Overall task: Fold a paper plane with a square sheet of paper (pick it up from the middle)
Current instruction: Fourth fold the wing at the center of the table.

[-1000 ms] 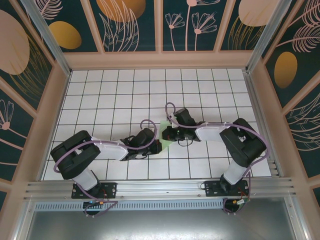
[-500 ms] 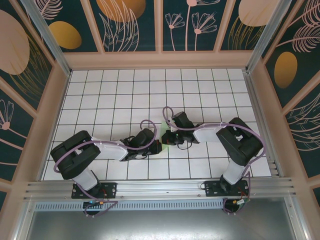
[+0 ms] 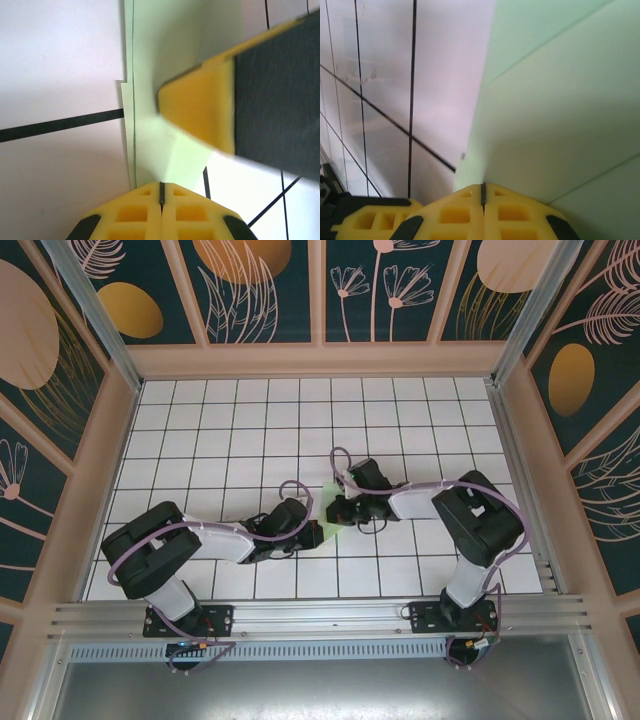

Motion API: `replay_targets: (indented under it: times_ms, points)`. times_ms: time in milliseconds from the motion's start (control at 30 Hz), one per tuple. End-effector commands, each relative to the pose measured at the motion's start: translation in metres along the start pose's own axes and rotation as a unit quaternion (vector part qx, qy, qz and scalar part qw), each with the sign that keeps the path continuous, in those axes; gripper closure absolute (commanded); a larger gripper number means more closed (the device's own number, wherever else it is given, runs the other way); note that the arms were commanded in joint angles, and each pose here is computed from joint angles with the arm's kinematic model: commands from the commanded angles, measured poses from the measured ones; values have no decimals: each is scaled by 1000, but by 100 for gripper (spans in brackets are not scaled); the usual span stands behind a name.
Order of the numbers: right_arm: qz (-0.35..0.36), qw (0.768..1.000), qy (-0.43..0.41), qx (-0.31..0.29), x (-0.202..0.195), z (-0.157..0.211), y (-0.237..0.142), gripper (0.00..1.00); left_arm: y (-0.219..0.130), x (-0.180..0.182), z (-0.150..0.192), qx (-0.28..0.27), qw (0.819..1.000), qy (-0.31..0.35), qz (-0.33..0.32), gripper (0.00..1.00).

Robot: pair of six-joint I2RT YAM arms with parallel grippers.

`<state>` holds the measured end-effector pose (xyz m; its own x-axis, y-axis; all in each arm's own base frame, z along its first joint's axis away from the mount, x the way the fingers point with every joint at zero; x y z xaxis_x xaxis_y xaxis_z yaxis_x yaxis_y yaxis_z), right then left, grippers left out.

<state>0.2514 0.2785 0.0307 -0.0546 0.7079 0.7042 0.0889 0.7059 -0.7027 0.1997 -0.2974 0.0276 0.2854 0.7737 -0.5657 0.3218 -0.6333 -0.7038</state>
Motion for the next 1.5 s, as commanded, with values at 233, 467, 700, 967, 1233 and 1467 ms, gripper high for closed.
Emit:
replay_targets:
  times_ms: [233, 467, 700, 967, 1233, 1467]
  points:
    - [45, 991, 64, -109, -66, -94, -29, 100, -3, 48, 60, 101, 993, -17, -63, 100]
    - [58, 984, 72, -155, -76, -131, -56, 100, 0, 38, 49, 89, 995, -5, -53, 100]
    - [26, 980, 58, -191, -38, -131, -95, 97, 2, -7, -9, 21, 999, 30, -32, 95]
    - [-16, 974, 105, -199, -22, -77, -120, 55, -33, -48, -93, -121, 991, 39, -35, 36]
    - [-20, 976, 132, -172, -4, -48, -89, 39, -65, -17, -121, -185, 980, 5, -66, 2]
    - [-2, 973, 178, -148, -5, -45, -52, 42, -88, 18, -130, -207, 973, -11, -103, 2]
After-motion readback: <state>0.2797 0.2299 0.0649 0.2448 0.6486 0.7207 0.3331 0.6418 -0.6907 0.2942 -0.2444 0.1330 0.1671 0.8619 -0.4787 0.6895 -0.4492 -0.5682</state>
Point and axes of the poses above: each hand's point on the last joint's axis, 136 mm out from that joint toward the fingers, its own y axis out along the fingers, its own x axis along the line the jaws close on, z = x × y, the point moved 2 cm from there along -y, back along the fingers, and after that the axes turned 9 degrees about y, right-handed, at the moved point
